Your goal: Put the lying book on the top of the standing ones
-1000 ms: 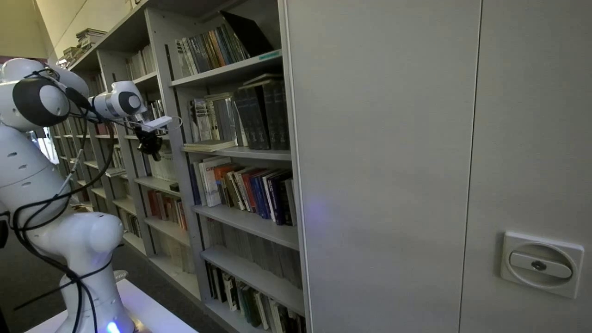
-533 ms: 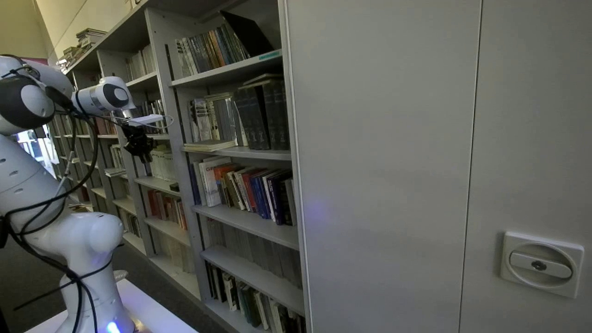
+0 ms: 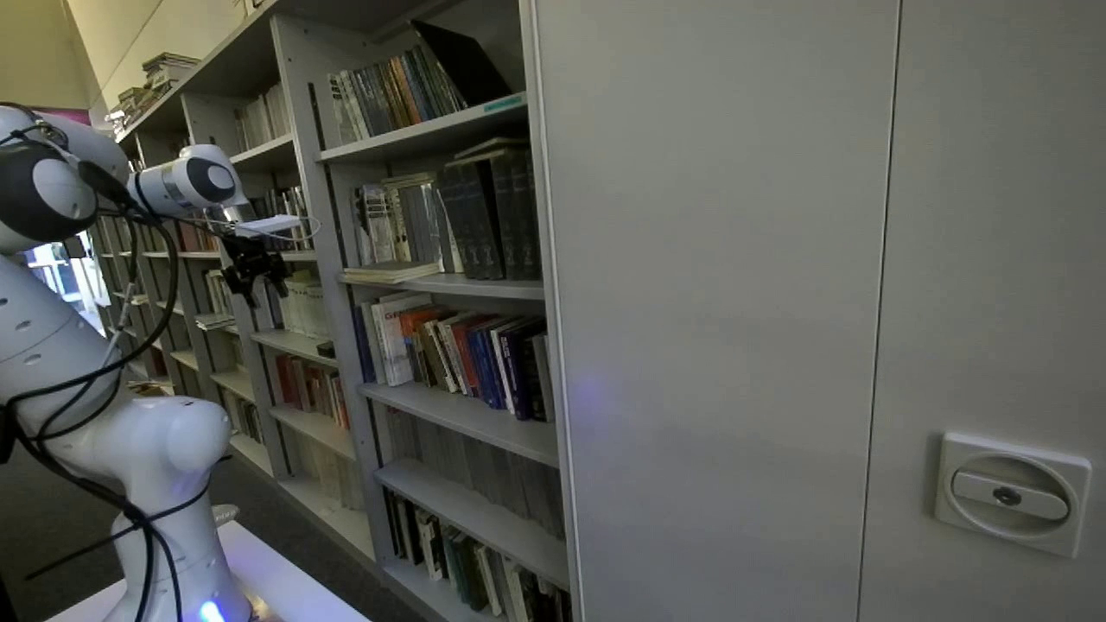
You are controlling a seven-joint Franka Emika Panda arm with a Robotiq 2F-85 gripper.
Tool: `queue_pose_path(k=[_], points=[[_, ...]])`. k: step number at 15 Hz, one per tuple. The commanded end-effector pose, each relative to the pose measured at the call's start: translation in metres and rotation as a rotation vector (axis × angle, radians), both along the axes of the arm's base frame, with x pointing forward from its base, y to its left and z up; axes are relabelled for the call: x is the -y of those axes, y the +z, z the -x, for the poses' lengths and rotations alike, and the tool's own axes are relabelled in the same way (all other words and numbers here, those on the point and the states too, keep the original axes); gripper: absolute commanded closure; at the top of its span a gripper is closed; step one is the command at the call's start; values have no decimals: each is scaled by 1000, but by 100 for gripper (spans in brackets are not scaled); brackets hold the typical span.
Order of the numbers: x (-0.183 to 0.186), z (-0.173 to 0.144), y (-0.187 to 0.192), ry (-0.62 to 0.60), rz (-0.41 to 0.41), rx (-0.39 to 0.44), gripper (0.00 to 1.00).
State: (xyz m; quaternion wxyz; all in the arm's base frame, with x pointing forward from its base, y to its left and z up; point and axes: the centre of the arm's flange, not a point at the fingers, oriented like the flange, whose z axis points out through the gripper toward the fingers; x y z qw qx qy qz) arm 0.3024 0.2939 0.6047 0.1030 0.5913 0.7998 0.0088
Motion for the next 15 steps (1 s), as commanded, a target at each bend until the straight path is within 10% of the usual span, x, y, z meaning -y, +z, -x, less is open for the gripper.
queue_pose_path(k=[1, 15], points=[[11, 19, -6, 0, 27, 11, 0], [7, 22, -17, 11, 29, -8, 0]])
